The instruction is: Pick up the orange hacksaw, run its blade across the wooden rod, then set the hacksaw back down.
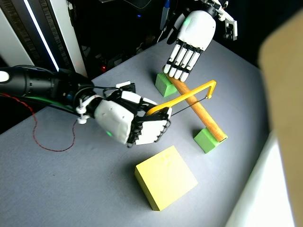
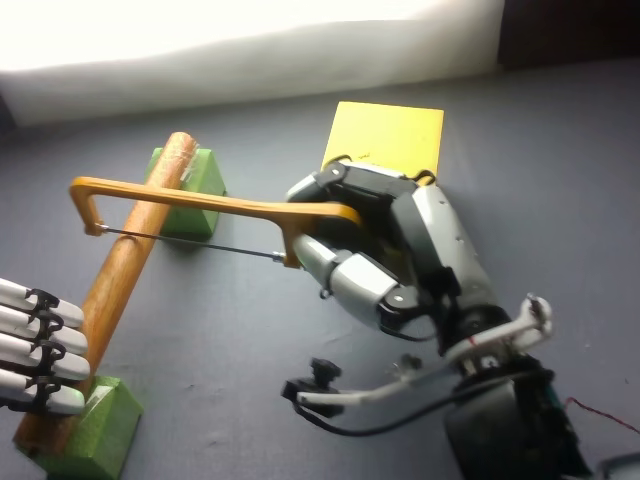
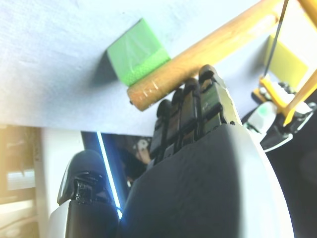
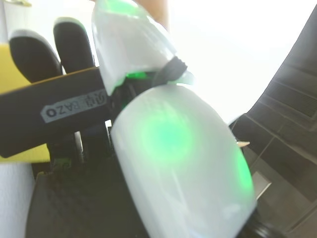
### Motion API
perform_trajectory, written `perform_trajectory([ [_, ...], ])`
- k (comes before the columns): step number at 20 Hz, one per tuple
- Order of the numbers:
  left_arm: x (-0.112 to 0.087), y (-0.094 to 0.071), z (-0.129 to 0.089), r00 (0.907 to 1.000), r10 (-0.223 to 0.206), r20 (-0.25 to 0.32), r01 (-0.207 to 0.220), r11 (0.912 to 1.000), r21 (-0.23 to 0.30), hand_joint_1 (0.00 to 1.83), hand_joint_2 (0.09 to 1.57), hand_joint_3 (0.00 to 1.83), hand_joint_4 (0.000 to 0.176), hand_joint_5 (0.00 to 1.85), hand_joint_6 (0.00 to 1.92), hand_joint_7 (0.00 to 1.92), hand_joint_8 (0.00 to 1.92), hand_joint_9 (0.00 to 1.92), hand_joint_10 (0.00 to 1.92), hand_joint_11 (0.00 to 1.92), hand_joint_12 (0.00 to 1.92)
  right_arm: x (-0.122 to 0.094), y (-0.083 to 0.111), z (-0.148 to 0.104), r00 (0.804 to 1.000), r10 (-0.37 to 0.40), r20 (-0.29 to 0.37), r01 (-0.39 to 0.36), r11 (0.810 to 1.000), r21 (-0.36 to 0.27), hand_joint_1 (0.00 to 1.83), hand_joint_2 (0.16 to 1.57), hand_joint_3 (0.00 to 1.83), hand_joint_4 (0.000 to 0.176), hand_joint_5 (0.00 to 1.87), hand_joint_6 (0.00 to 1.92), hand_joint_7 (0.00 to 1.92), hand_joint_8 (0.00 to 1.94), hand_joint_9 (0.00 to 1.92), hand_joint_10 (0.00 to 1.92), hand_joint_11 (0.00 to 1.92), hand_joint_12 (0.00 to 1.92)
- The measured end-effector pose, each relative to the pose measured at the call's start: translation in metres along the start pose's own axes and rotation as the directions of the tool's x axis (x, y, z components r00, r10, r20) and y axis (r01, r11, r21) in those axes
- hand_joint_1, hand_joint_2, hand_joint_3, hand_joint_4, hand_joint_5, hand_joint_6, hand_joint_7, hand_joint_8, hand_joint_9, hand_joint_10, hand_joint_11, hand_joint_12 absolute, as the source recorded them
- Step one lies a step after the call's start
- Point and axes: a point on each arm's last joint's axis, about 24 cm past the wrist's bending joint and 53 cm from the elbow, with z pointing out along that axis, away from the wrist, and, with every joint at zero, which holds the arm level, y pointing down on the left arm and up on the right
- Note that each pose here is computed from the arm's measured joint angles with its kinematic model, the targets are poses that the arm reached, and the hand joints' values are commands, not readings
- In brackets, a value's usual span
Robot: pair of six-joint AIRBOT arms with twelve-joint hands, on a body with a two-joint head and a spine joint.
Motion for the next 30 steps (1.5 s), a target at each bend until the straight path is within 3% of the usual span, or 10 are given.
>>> perform_trajectory([
  [4,0.000,0.000,0.000,1.0000,-0.001,0.002,0.001,1.0000,0.000,0.10,1.28,0.00,0.000,0.08,0.01,0.09,0.01,0.06,0.01,0.02,0.01,-0.002,0.004,-0.005,1.000,-0.020,-0.016,0.020,1.000,-0.003,1.38,1.14,0.00,0.000,0.86,0.92,0.97,1.11,0.89,1.39,0.83,1.56],
  [5,0.000,0.000,0.000,1.0000,-0.001,0.002,0.001,1.0000,0.000,0.09,1.28,0.00,0.000,0.09,0.01,0.09,0.01,0.05,0.01,0.02,0.01,-0.001,0.009,-0.004,0.999,-0.027,-0.025,0.026,1.000,-0.015,1.28,1.15,0.00,0.000,0.84,1.01,0.99,1.18,0.90,1.26,0.85,1.54],
  [6,0.000,0.000,0.000,1.0000,-0.001,0.002,0.001,1.0000,0.000,0.11,1.28,0.00,0.000,0.09,0.01,0.09,0.01,0.06,0.01,0.02,0.01,-0.001,0.013,-0.002,0.999,-0.027,-0.023,0.027,0.999,-0.025,1.35,1.15,0.00,0.000,0.82,1.00,0.96,1.15,0.87,1.36,0.84,1.55],
  [9,-0.001,0.000,0.000,1.0000,-0.002,0.003,0.002,1.0000,0.000,0.10,1.28,0.00,0.000,0.07,0.01,0.07,0.01,0.04,0.01,0.01,0.01,-0.001,0.047,0.011,1.000,-0.019,-0.005,0.018,0.995,-0.100,1.28,1.14,0.00,0.000,0.84,1.01,1.01,1.13,0.93,1.24,0.88,1.56],
  [12,-0.001,0.000,0.000,1.0000,-0.001,0.002,0.001,1.0000,0.000,0.11,1.28,0.00,0.000,0.10,0.01,0.10,0.01,0.06,0.01,0.03,0.02,-0.004,0.077,0.008,0.999,-0.035,0.014,0.037,0.988,-0.150,1.37,1.14,0.00,0.000,0.84,0.93,0.97,1.09,0.92,1.36,0.84,1.55],
  [16,-0.001,0.000,0.000,1.0000,-0.002,0.004,0.002,1.0000,0.000,0.07,1.29,0.00,0.000,0.06,0.00,0.06,0.00,0.03,0.00,0.00,0.00,-0.013,0.088,-0.008,0.998,-0.042,0.044,0.046,0.994,-0.102,1.26,1.14,0.00,0.000,0.86,1.00,1.02,1.14,0.93,1.16,0.85,1.54],
  [19,-0.001,0.000,0.000,1.0000,-0.001,0.002,0.001,1.0000,0.000,0.12,1.28,0.00,0.000,0.07,0.01,0.07,0.00,0.04,0.01,0.01,0.00,-0.025,0.105,-0.023,0.997,-0.066,0.046,0.071,0.992,-0.104,1.35,1.14,0.00,0.000,0.81,1.01,0.98,1.09,0.91,1.33,0.84,1.54],
  [22,-0.001,0.000,0.000,1.0000,-0.001,0.002,0.001,1.0000,0.000,0.10,1.28,0.00,0.000,0.09,0.00,0.09,0.00,0.06,0.01,0.03,0.02,-0.043,0.099,-0.044,0.995,-0.073,0.071,0.077,0.996,-0.052,1.36,1.17,0.00,0.000,0.76,1.07,0.91,1.20,0.82,1.41,0.81,1.57],
  [26,-0.001,0.000,0.000,1.0000,-0.002,0.004,0.002,1.0000,0.000,0.09,1.28,0.00,0.000,0.10,0.00,0.10,0.00,0.06,0.00,0.02,0.04,-0.063,0.079,-0.082,0.992,-0.080,0.100,0.077,0.997,0.028,1.25,1.15,0.00,0.000,0.87,0.98,0.98,1.21,0.91,1.23,0.86,1.54],
  [30,-0.001,0.000,0.000,1.0000,-0.002,0.004,0.002,1.0000,0.000,0.08,1.28,0.00,0.000,0.08,0.01,0.08,0.01,0.05,0.01,0.02,0.01,-0.075,0.051,-0.103,0.990,-0.047,0.130,0.034,0.994,0.099,1.38,1.12,0.00,0.000,0.88,0.87,1.01,1.04,0.95,1.31,0.86,1.49],
])
